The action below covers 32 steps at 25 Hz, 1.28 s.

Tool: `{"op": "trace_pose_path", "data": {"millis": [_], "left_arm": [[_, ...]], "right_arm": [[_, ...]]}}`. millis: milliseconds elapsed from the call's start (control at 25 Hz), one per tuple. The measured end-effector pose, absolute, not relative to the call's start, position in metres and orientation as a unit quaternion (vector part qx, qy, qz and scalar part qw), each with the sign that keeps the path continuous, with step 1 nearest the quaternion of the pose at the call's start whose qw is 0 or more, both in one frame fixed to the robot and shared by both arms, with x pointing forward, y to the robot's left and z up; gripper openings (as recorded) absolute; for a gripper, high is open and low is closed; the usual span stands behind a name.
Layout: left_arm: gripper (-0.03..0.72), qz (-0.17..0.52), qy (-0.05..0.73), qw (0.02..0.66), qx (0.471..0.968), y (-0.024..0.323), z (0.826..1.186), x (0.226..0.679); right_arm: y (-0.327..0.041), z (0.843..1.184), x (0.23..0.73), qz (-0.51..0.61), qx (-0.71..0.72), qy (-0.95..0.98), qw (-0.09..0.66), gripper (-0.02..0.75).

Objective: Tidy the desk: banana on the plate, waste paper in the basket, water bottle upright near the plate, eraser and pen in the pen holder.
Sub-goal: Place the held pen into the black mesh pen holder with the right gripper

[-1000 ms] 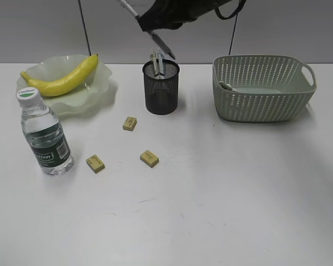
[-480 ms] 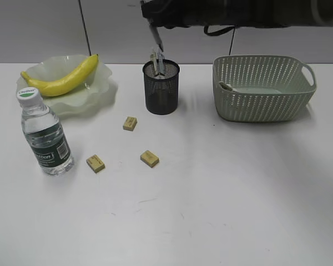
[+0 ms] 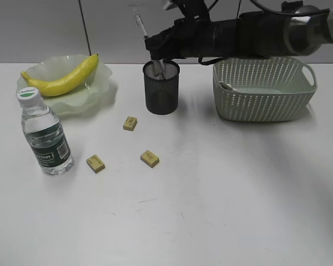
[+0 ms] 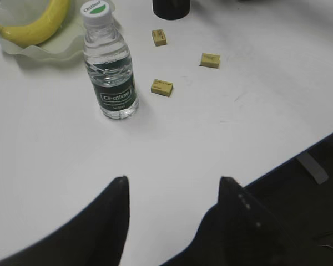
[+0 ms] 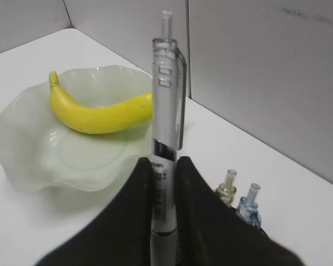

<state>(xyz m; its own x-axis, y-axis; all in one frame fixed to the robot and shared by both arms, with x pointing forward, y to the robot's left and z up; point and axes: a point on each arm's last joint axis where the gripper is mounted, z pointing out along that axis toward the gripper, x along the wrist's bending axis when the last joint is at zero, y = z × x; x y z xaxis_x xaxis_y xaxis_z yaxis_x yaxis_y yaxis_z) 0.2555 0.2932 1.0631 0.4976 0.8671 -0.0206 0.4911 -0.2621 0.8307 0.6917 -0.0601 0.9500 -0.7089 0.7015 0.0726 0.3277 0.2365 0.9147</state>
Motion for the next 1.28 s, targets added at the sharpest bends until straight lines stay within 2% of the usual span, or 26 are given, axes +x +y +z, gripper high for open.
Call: {"op": "trace_pose_path", "data": {"millis": [480, 720, 760, 840, 920, 1040, 1160, 1280], "left_arm": [[0.384, 0.228, 0.446, 0.412, 0.761, 0.293, 1.063, 0.255], [0.384, 0.228, 0.446, 0.412, 0.761, 0.293, 1.063, 0.255], [0.384, 0.228, 0.446, 0.412, 0.761, 0.293, 1.063, 0.255], [0.384, 0.228, 0.446, 0.412, 0.761, 0.293, 1.063, 0.255], [0.384, 0.228, 0.446, 0.412, 0.761, 0.293, 1.063, 0.255], [0.384, 0.228, 0.446, 0.412, 0.761, 0.293, 1.063, 0.255], [0.384, 0.228, 0.446, 0.412, 0.761, 0.293, 1.063, 0.255], [0.384, 0.228, 0.446, 0.412, 0.761, 0.293, 1.063, 0.255]], "right_arm": [[-0.063, 0.942, 0.695, 0.491, 0.321, 0.781, 0.213, 0.098], [-0.066, 0.919, 0.698, 0.465, 0.338, 0.79, 0.212, 0.099], [-0.066, 0.917, 0.698, 0.464, 0.339, 0.791, 0.212, 0.115], [-0.066, 0.917, 0.698, 0.465, 0.339, 0.79, 0.211, 0.195], [-0.066, 0.917, 0.698, 0.465, 0.339, 0.79, 0.211, 0.338], [-0.066, 0.921, 0.698, 0.467, 0.338, 0.789, 0.213, 0.484], [-0.066, 0.938, 0.697, 0.479, 0.339, 0.779, 0.219, 0.526], [-0.07, 0.968, 0.695, 0.497, 0.363, 0.755, 0.227, 0.533]]}}
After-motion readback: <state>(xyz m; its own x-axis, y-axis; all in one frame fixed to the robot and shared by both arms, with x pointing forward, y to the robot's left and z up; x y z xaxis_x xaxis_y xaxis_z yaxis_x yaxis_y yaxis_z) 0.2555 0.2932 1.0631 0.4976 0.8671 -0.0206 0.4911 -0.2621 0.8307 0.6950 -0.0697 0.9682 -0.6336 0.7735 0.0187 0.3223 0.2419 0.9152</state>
